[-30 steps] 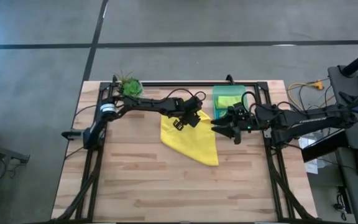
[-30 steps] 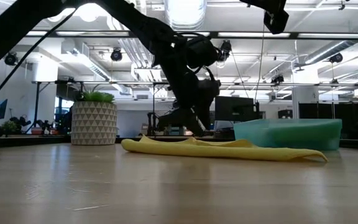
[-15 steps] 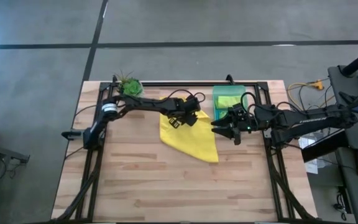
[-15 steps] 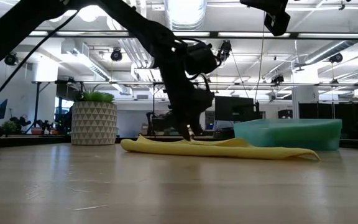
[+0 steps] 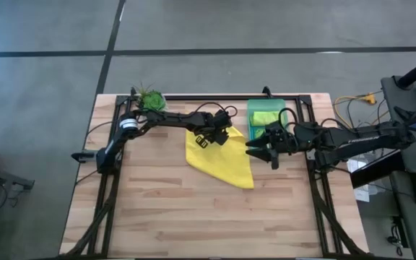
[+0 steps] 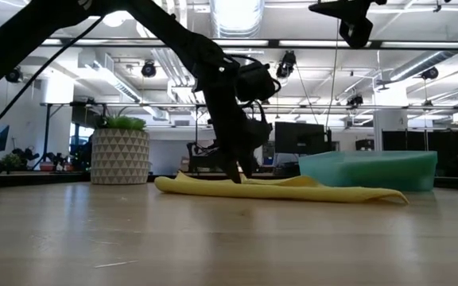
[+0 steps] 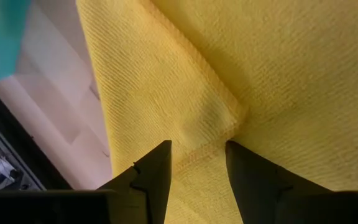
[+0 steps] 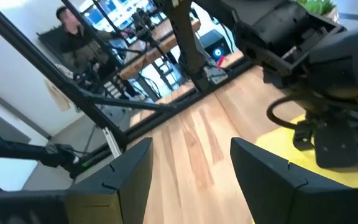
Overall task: Fold microfiber towels
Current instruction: Fold the yellow towel
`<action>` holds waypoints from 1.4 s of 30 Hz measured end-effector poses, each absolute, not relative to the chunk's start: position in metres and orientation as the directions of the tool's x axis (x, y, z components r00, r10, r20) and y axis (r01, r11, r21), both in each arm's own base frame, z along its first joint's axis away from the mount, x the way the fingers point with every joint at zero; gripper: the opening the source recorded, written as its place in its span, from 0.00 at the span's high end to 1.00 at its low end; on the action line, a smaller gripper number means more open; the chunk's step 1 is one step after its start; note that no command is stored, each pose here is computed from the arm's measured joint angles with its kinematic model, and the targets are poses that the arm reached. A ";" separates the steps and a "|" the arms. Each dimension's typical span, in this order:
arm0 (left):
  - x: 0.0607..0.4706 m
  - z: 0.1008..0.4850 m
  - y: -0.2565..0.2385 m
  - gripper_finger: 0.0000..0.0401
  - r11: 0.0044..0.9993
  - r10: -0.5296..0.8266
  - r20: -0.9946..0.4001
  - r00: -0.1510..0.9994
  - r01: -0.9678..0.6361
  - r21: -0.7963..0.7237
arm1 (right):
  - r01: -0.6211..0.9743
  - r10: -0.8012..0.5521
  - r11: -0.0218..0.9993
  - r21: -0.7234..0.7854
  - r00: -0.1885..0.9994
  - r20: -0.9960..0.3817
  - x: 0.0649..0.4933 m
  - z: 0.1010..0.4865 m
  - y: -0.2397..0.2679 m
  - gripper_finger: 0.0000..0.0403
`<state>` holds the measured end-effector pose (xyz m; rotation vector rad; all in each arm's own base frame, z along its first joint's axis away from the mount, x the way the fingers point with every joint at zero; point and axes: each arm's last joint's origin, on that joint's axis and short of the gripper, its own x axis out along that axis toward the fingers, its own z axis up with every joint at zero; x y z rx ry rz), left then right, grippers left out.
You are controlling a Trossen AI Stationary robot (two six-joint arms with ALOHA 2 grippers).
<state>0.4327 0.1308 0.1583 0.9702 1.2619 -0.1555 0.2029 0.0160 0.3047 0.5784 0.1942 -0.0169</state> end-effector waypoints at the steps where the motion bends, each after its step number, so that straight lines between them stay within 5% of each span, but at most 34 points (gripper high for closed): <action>1: 0.433 0.158 0.131 0.66 0.612 0.393 -0.850 0.350 0.590 0.526 | 0.077 0.038 0.838 0.540 0.979 -0.199 0.203 0.304 0.016 0.48; 5: 0.432 0.158 0.132 0.72 0.594 0.393 -0.851 0.348 0.610 0.524 | 0.091 0.037 0.847 0.523 0.973 -0.230 0.202 0.300 0.016 0.48; 10: 0.430 0.161 0.129 0.96 0.607 0.369 -0.875 0.313 0.632 0.482 | 0.096 0.037 0.849 0.519 0.970 -0.240 0.202 0.299 0.016 0.48; 18: 0.431 0.159 0.112 1.00 0.633 0.314 -0.907 0.282 0.649 0.421 | 0.096 0.038 0.847 0.522 0.970 -0.239 0.202 0.300 0.016 0.48; 28: 0.442 0.201 0.109 1.00 0.716 0.311 -0.861 0.402 0.498 0.490 | 0.079 0.061 0.841 0.535 0.969 -0.239 0.202 0.300 0.017 0.48; 32: 0.447 0.213 0.112 0.94 0.859 0.258 -0.848 0.463 0.292 0.421 | 0.076 0.065 0.840 0.537 0.969 -0.239 0.202 0.300 0.017 0.48; 42: 0.444 0.197 0.115 0.61 0.959 0.194 -0.907 0.375 0.123 0.256 | 0.074 0.066 0.843 0.532 0.969 -0.239 0.202 0.300 0.017 0.48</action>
